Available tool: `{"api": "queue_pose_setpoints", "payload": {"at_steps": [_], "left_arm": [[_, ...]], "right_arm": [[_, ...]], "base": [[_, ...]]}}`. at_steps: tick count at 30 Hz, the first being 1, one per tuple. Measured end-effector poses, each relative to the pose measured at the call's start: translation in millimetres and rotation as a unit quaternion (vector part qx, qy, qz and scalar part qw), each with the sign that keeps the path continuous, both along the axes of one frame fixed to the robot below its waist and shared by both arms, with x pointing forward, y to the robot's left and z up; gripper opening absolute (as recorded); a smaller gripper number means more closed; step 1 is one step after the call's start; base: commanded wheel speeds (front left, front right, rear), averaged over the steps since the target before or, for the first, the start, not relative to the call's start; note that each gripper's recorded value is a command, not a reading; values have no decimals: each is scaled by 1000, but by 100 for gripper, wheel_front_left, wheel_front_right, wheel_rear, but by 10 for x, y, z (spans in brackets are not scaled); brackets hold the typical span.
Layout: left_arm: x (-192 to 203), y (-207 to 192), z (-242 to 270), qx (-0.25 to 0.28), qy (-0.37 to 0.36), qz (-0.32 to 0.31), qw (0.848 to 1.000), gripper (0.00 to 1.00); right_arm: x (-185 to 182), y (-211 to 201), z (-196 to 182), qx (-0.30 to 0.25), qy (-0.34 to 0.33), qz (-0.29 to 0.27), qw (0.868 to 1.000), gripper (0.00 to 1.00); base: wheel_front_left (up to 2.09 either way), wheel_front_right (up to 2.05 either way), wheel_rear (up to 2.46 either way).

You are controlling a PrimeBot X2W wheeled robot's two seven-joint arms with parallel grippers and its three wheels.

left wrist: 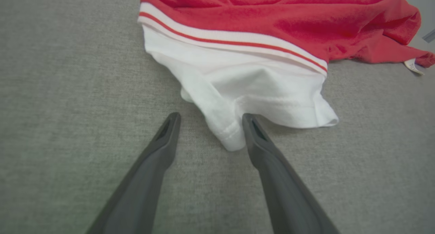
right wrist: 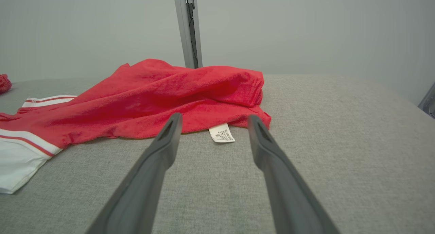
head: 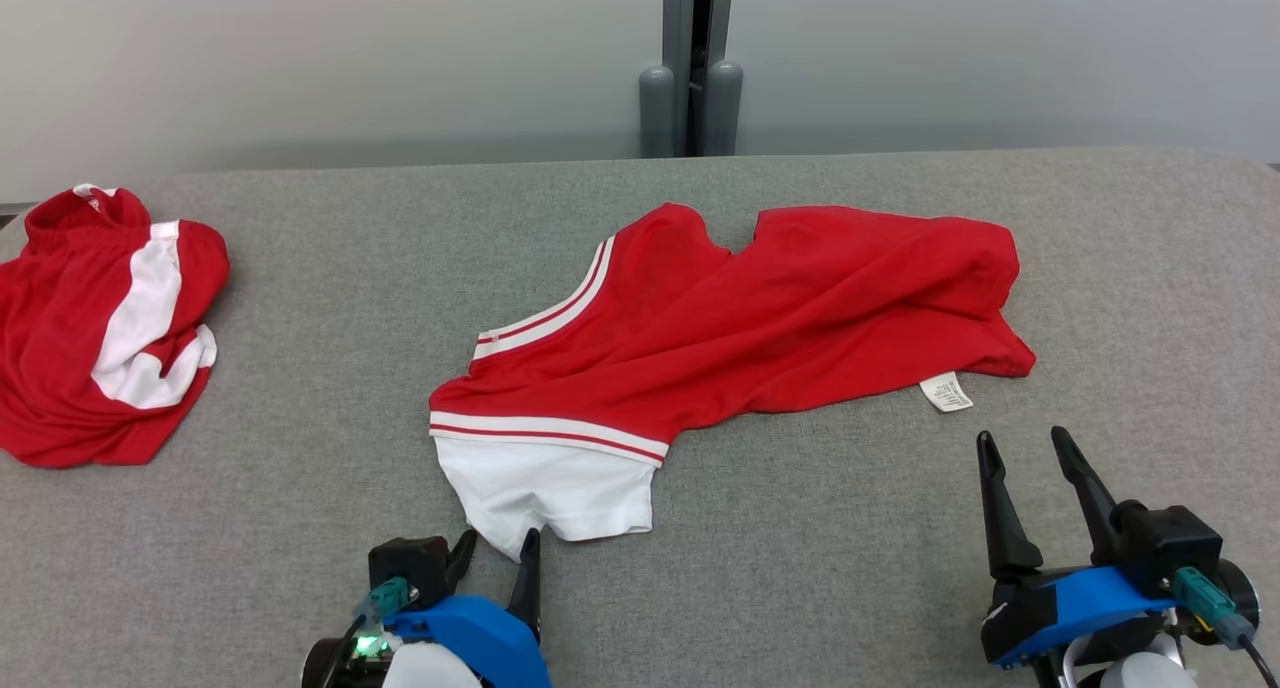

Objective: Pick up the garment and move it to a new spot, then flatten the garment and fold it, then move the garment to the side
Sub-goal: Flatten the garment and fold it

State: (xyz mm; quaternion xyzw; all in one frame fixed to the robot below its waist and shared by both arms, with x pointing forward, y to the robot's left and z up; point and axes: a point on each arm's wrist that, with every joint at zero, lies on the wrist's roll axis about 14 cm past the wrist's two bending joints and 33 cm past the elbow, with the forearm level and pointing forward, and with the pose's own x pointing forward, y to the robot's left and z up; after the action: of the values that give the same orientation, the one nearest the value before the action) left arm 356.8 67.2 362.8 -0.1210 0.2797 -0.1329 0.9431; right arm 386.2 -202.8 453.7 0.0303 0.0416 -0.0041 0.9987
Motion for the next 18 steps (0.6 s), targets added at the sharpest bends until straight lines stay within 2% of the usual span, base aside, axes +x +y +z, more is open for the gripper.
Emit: {"api": "queue_pose_setpoints", "payload": {"at_steps": [1,2,3,4,5,10,12,18], "left_arm": [[0,-18,-13,2,2,-4,1000,100],[9,-34,-11,-2,3,-5,1000,76],[18,-41,-5,-8,3,-1,1000,46],[25,-43,3,-13,2,2,1000,27],[36,-38,15,-16,-2,5,1000,2],[185,85,155,-24,-45,33,998,0],[245,162,215,-26,-62,48,997,0],[391,394,379,-27,-105,84,991,0]], "right_arm": [[-1,-11,-8,0,1,-2,1000,100],[4,-25,-9,-1,1,-4,1000,100],[14,-43,-9,-3,2,-6,1000,100],[28,-66,-11,-4,2,-9,1000,100],[43,-99,-18,-9,3,-13,1000,100],[224,-326,-74,-36,33,-41,998,100],[328,-431,-98,-30,46,-60,997,100],[577,-612,-307,-40,118,-88,988,100]], "base": [[0,0,0],[0,0,0],[0,0,0],[0,0,0],[0,0,0],[0,0,0],[0,0,0],[0,0,0]]}}
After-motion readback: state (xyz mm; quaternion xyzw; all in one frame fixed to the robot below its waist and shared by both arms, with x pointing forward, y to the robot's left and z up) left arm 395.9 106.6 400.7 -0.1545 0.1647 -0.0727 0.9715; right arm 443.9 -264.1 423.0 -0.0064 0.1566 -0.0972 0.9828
